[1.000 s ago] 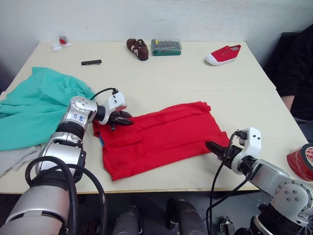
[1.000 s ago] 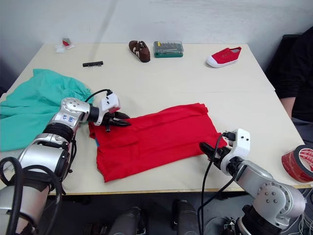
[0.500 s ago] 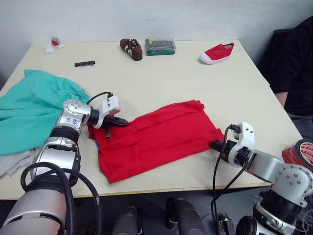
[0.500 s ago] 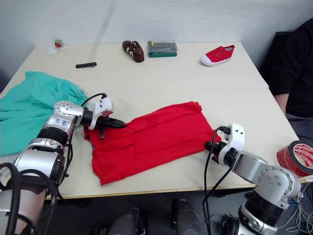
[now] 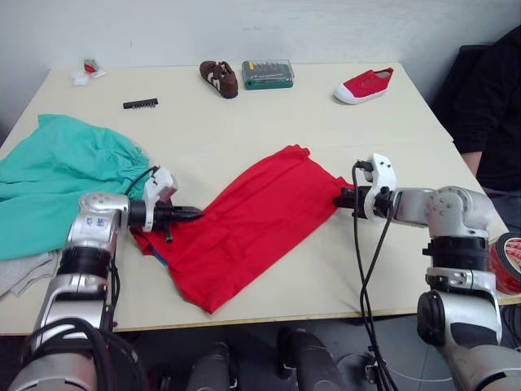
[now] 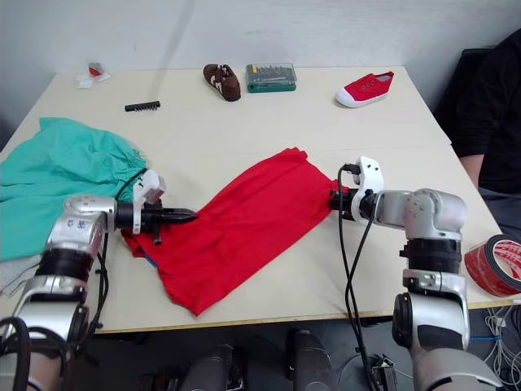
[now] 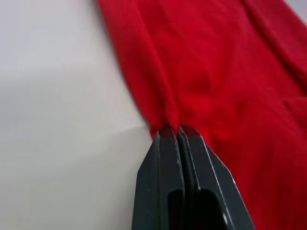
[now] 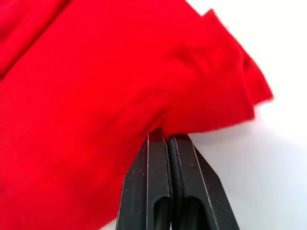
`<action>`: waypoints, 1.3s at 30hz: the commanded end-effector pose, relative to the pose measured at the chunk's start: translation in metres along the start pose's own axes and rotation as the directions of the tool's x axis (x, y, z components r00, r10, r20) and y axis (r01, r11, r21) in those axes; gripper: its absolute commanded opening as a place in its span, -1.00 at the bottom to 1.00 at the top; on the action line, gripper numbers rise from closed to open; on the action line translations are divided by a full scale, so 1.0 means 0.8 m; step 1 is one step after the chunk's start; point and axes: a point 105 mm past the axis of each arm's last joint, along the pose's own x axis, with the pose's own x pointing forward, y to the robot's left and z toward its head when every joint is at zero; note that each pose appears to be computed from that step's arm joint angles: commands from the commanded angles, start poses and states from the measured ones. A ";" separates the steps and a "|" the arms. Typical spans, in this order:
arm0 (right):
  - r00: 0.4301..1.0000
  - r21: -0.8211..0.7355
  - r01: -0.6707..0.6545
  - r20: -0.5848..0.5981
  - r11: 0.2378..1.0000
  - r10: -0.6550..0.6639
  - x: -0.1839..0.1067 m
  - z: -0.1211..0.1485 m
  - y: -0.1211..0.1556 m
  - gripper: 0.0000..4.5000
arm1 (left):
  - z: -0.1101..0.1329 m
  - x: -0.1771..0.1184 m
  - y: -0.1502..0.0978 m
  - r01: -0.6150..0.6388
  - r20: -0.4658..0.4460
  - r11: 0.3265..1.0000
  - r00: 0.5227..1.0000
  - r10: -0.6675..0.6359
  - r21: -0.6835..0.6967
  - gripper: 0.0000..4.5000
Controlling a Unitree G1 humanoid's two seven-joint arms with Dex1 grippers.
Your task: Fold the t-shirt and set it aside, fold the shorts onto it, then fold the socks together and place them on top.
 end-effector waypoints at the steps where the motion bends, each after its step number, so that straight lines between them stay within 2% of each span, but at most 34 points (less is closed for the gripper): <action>1: 1.000 -0.105 0.004 0.000 0.994 -0.004 0.015 0.011 -0.007 -0.99 | 0.015 -0.008 -0.009 -0.059 0.049 0.998 0.997 0.059 -0.001 -1.00; 6: 0.999 -0.134 0.025 0.036 0.991 -0.021 0.030 0.034 -0.018 -0.99 | 0.003 -0.018 -0.020 -0.136 0.060 0.988 0.988 0.140 -0.074 -1.00; 12: 0.989 -0.188 0.052 0.146 0.981 -0.025 0.032 0.077 -0.015 -0.99 | -0.001 -0.022 -0.050 -0.172 0.097 0.971 0.977 0.189 -0.163 -1.00; 18: 0.989 -0.272 0.018 0.146 0.962 0.023 0.036 0.083 -0.001 -0.99 | 0.003 -0.017 -0.051 -0.189 0.102 0.954 0.971 0.217 -0.232 -1.00; 21: 0.991 -0.306 -0.043 0.111 0.951 0.080 0.030 0.081 0.005 -0.99 | 0.007 -0.016 -0.045 -0.178 0.101 0.954 0.973 0.208 -0.242 -1.00; 22: 0.990 -0.311 -0.069 0.094 0.948 0.103 0.028 0.079 0.007 -0.82 | 0.009 -0.016 -0.042 -0.171 0.101 0.955 0.975 0.200 -0.241 -0.81; 23: 0.990 -0.314 -0.089 0.080 0.945 0.120 0.025 0.077 0.009 -0.73 | 0.011 -0.016 -0.041 -0.163 0.102 0.957 0.976 0.192 -0.240 -0.72; 27: 0.983 -0.323 -0.161 0.031 0.933 0.181 0.002 0.062 0.017 -0.11 | 0.023 -0.020 -0.038 -0.095 0.104 0.972 0.987 0.119 -0.216 -0.15; 29: 0.972 -0.328 -0.228 -0.015 0.917 0.236 -0.022 0.038 0.031 0.20 | 0.033 -0.024 -0.037 -0.048 0.072 0.988 0.996 0.059 -0.149 0.12; 32: 0.949 -0.290 -0.316 -0.104 0.903 0.298 -0.054 -0.010 0.055 0.66 | 0.058 -0.025 -0.019 -0.024 0.062 0.995 0.998 0.030 -0.093 0.53; 36: 0.936 -0.221 -0.337 -0.187 0.915 0.299 -0.071 -0.063 0.067 0.66 | 0.087 -0.004 0.007 -0.014 0.069 0.997 0.997 0.019 -0.079 0.53; 39: 0.915 -0.160 -0.386 -0.187 0.908 0.356 -0.071 -0.085 0.081 0.66 | 0.092 0.025 0.025 -0.027 0.051 0.996 0.998 0.031 -0.080 0.53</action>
